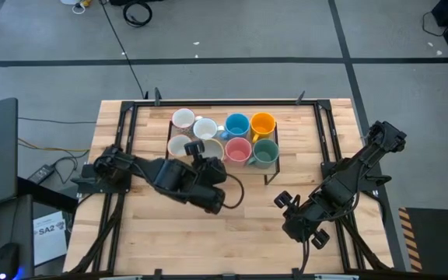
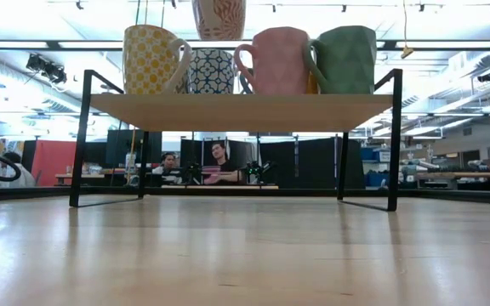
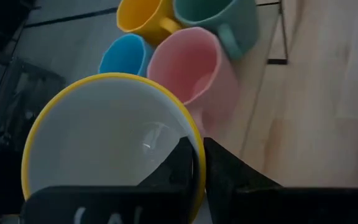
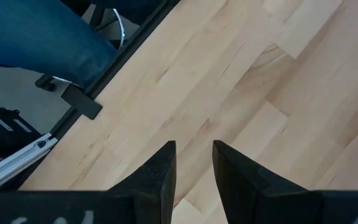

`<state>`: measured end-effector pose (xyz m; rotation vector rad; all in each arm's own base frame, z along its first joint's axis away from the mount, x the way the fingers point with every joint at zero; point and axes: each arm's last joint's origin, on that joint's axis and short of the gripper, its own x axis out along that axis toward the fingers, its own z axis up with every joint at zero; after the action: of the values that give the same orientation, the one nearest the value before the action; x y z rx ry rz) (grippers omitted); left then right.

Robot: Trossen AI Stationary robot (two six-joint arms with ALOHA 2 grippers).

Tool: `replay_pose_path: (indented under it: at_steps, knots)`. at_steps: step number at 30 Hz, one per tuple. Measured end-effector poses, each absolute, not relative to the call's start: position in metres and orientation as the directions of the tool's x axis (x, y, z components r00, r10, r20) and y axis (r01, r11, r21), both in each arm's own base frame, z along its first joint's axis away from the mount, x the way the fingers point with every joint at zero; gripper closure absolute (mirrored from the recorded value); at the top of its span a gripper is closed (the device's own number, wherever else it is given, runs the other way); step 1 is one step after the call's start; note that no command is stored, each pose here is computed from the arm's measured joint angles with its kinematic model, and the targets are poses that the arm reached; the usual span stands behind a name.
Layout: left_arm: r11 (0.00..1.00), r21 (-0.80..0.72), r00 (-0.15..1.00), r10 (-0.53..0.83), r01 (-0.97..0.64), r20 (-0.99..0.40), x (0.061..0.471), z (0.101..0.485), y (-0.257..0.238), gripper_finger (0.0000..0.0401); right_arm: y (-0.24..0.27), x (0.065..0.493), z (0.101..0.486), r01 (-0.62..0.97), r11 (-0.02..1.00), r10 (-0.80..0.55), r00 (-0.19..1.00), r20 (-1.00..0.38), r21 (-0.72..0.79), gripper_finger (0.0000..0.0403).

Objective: Place coffee mugs
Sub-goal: Put the orange patterned mug on the shelf

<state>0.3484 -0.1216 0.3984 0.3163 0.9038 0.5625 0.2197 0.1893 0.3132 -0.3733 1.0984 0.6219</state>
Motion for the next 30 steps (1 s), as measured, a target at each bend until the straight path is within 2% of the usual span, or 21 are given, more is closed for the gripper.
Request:
replay_pose_path:
  at_steps: [8, 14, 30]
  knots:
    - [0.842, 0.428, 0.452, 0.538, -0.327, -0.712, 0.355, 0.397, -0.103, 0.0372, 0.189, 0.220, 0.313, -0.639, 0.769, 0.282, 0.313, -0.907, 0.018, 0.0292]
    - [0.887, 0.389, 0.439, 0.461, -0.248, -0.771, 0.356, 0.395, -0.101, 0.0371, 0.189, 0.220, 0.313, -0.639, 0.769, 0.282, 0.313, -0.907, 0.019, 0.0292]
    - [0.921, 0.373, 0.431, 0.385, -0.117, -0.816, 0.356, 0.393, -0.103, 0.0370, 0.189, 0.220, 0.313, -0.639, 0.769, 0.282, 0.312, -0.907, 0.019, 0.0292]
